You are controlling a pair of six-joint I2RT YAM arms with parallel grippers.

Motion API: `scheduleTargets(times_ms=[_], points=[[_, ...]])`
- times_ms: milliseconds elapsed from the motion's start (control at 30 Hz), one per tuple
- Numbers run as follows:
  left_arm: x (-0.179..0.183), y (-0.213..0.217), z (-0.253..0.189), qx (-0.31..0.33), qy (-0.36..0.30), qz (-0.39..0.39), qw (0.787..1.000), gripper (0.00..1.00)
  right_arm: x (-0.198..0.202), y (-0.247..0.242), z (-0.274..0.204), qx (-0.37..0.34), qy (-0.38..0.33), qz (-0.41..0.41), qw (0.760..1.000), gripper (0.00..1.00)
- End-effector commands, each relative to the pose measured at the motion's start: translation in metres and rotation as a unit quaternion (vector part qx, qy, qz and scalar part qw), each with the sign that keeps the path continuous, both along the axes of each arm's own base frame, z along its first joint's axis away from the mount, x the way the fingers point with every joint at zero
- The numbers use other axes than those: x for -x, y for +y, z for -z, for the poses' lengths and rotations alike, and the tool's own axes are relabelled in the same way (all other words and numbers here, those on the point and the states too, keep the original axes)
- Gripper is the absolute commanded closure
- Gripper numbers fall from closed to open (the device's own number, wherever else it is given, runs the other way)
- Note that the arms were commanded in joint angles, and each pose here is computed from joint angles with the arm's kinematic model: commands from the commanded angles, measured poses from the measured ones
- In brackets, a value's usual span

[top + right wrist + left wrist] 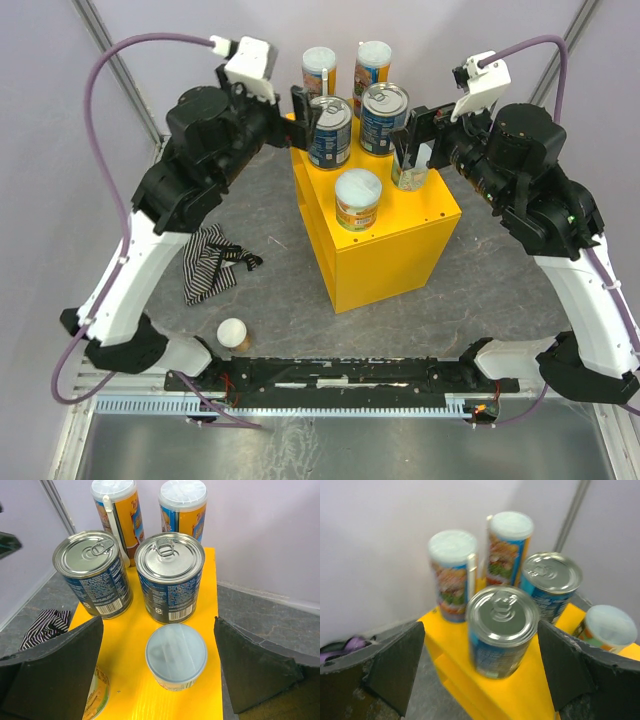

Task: Place and organize the canned foods onto the counter

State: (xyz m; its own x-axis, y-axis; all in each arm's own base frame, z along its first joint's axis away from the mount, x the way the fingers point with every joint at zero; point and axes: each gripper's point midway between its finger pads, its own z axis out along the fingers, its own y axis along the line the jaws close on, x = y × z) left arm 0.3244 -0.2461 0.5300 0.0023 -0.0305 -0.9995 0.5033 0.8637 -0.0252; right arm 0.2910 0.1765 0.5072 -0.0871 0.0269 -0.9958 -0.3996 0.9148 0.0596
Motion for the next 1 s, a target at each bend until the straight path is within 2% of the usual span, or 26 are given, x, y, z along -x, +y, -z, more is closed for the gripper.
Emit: scheduleTargets(times_ms=[0,100,233,533,700,967], points=[[0.016,0.063,-0.019,0.094,-0.003,-0.118,0.989,0.01,0.009,-0.004,-0.024,-0.023,-0.025,-0.005,0.999,0.01],[0.022,0.102,0.009,0.101,0.034,-0.207,0.972,0.0,0.008,-0.001,-0.025,-0.023,-0.025,-0.009,0.999,0.01],[0.031,0.132,0.061,0.094,0.097,-0.288,0.948,0.01,0.005,0.003,-0.025,-0.022,-0.023,-0.014,0.999,0.01],[0.061,0.162,0.172,0.056,0.208,-0.365,0.906,0.02,0.01,0.029,-0.023,0.021,-0.025,-0.044,0.998,0.01],[0.076,0.177,0.204,0.063,0.234,-0.394,0.887,0.01,0.03,0.069,-0.028,0.046,-0.038,-0.093,0.994,0.01],[0.094,0.194,0.217,0.106,0.24,-0.416,0.87,0.0,0.073,0.134,-0.019,0.08,-0.052,-0.177,0.98,0.01]])
